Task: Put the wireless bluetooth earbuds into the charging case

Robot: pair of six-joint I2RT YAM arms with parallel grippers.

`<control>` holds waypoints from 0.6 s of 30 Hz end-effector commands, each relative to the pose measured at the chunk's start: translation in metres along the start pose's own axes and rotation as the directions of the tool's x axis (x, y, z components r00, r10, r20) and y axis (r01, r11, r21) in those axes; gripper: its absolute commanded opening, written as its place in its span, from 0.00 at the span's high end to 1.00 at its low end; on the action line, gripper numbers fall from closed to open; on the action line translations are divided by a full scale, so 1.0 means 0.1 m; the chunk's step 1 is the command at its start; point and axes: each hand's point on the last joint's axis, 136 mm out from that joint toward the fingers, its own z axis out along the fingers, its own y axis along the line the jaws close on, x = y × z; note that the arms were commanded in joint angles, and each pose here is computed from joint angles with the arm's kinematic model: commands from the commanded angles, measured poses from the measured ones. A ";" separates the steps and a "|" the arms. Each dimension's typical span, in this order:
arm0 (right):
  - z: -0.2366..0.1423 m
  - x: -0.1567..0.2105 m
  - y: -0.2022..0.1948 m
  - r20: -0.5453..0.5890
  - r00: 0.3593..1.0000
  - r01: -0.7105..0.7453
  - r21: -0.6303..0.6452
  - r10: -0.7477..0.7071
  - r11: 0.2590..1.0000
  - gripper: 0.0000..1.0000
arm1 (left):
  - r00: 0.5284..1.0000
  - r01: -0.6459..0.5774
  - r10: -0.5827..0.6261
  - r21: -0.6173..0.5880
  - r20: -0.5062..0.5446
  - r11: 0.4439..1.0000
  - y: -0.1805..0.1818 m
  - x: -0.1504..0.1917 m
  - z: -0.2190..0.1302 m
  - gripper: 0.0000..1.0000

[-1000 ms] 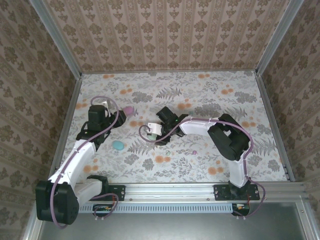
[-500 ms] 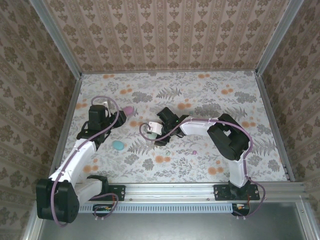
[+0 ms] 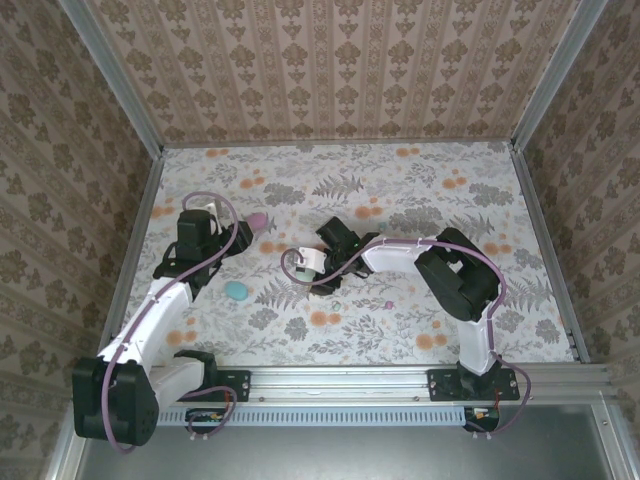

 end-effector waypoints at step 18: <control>-0.15 -0.20 -0.04 0.106 0.994 -0.028 0.038 0.024 0.999 0.60 | 0.999 -0.034 0.035 0.064 -0.013 0.997 -0.10 -0.02 0.04 0.43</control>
